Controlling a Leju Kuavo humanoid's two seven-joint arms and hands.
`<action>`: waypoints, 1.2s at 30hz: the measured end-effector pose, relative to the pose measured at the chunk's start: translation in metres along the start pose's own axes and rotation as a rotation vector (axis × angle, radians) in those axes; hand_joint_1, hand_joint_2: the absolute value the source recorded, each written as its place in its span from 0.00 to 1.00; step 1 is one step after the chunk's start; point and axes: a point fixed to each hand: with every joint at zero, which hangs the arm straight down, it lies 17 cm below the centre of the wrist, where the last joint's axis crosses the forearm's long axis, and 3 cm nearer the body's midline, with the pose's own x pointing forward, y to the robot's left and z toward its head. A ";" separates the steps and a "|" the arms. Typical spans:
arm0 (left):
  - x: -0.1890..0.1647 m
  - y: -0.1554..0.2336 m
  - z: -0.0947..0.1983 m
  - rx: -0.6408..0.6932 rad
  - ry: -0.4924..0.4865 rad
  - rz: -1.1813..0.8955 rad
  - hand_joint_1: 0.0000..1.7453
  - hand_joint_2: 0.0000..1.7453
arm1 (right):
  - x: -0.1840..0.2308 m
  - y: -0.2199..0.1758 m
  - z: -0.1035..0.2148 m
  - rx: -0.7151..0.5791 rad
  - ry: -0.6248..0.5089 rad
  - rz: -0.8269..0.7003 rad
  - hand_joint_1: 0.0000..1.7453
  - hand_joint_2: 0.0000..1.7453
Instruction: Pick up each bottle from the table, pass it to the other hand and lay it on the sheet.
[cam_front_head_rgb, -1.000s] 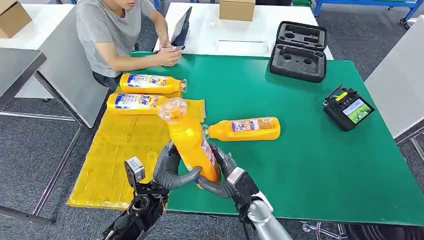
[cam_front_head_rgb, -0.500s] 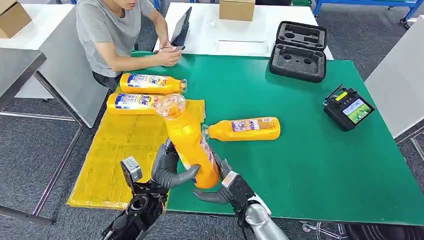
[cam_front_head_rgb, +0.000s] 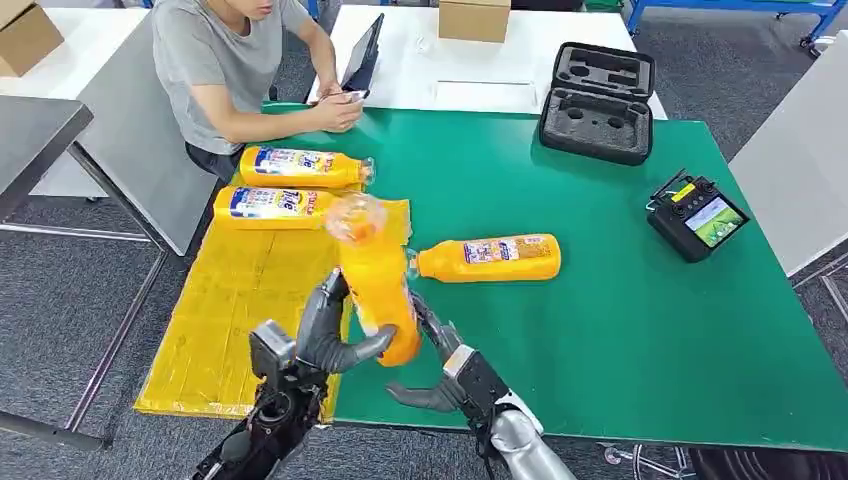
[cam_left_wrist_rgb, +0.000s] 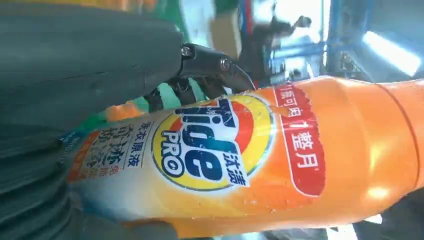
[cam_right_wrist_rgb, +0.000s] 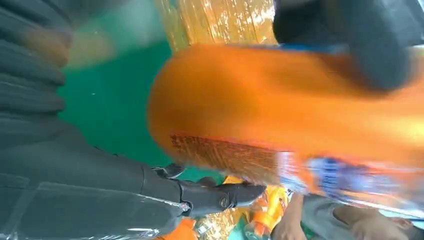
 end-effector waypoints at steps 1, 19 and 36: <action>-0.007 0.005 0.001 -0.001 0.000 -0.085 1.00 1.00 | -0.001 0.000 0.002 0.001 0.003 -0.002 0.00 1.00; -0.068 0.088 0.040 -0.040 0.087 -0.483 1.00 1.00 | -0.006 0.000 0.012 0.003 0.019 -0.033 0.00 1.00; -0.071 0.116 0.052 -0.025 0.105 -0.563 1.00 1.00 | -0.006 0.000 0.011 0.001 0.018 -0.036 0.00 1.00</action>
